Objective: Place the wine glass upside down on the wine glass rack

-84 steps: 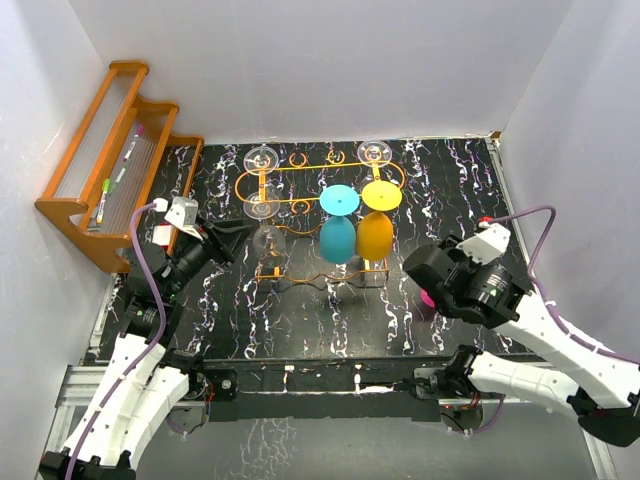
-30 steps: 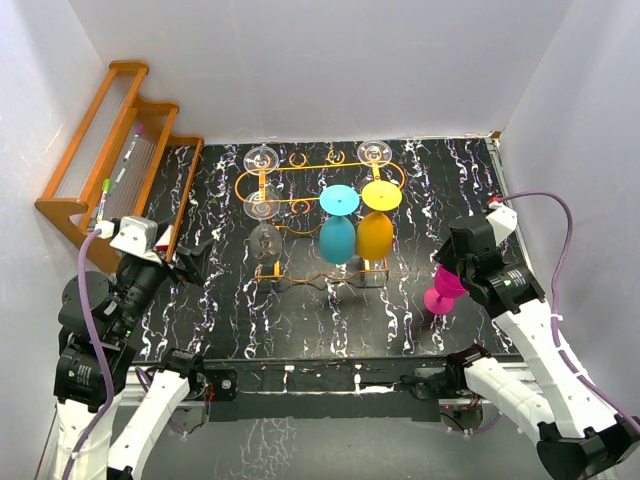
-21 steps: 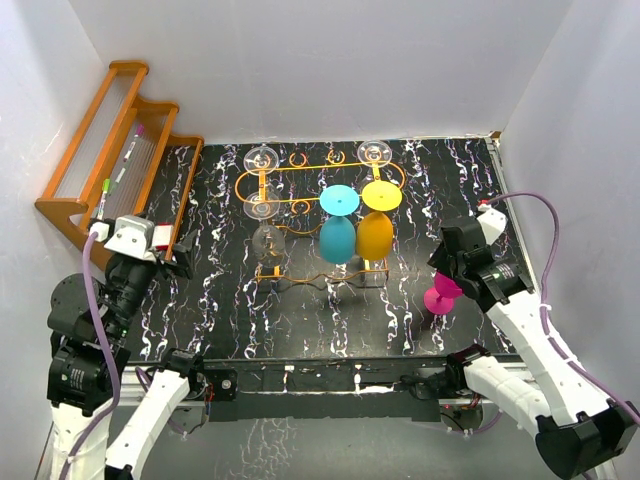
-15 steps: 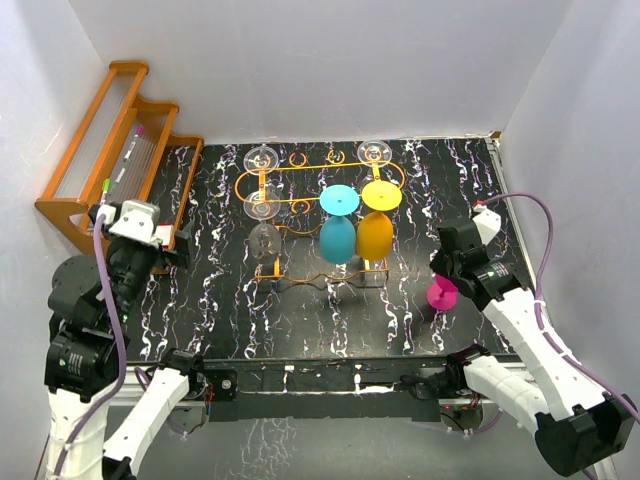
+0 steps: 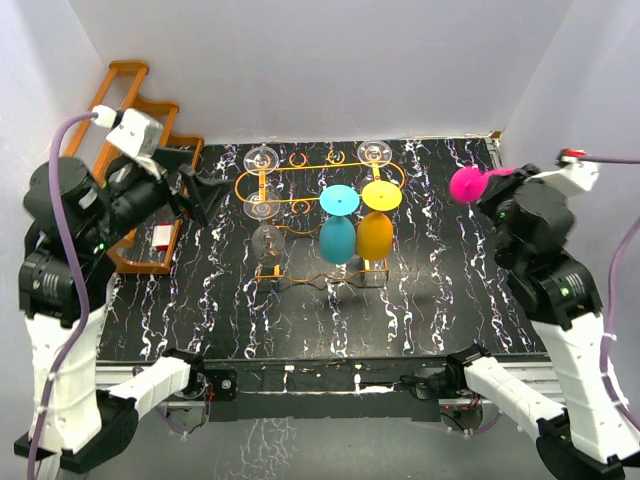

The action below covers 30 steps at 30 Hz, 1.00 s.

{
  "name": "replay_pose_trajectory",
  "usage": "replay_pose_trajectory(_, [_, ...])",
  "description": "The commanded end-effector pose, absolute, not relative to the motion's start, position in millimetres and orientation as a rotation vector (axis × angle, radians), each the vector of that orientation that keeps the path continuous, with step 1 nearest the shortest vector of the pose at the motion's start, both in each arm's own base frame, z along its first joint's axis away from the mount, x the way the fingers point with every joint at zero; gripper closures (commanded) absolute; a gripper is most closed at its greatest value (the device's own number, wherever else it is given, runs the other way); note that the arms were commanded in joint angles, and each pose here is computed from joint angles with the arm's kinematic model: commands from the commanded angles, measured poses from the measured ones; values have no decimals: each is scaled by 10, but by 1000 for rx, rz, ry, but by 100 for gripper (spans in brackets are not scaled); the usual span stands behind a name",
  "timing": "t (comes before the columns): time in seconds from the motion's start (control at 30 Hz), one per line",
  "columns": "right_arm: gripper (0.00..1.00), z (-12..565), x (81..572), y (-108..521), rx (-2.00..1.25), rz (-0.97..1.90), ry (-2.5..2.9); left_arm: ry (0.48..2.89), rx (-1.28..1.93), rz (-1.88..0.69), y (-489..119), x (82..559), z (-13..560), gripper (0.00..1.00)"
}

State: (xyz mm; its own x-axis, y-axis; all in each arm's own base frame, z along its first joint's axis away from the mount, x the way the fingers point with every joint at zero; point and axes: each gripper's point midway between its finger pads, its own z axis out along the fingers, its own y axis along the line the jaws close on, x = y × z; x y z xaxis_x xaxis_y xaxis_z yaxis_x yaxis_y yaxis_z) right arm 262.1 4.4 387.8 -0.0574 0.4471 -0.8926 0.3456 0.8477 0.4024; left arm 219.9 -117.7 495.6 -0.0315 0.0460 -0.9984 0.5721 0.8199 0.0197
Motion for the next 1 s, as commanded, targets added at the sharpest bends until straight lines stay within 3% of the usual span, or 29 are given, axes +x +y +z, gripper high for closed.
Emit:
replay_pose_trajectory(0.0, [92, 5023, 2641, -153, 512, 48, 1262, 1590, 524, -926, -1753, 2154, 5054, 3])
replay_pose_trajectory(0.23, [92, 5954, 2932, 255, 329, 187, 1130, 1514, 345, -1309, -2084, 2486, 5380, 3])
replay_pose_trajectory(0.4, [92, 6210, 3054, 712, 219, 437, 1022, 1440, 234, -1393, -2110, 2700, 5716, 3])
replay_pose_trajectory(0.47, [92, 6446, 2819, 959, 29, 511, 808, 1435, 181, -1451, -2133, 2798, 5786, 3])
replay_pose_trajectory(0.57, [92, 6479, 2850, 1247, -138, 530, 751, 1446, 122, -1567, -2189, 2877, 5830, 3])
replay_pose_trajectory(0.73, [92, 6490, 2492, 1555, -398, 356, 403, 1467, 132, -1615, -2237, 2888, 5813, 3])
replay_pose_trajectory(0.97, [92, 6301, 2495, 2061, -567, 46, 248, 1469, 129, -1648, -2267, 2934, 5867, 3])
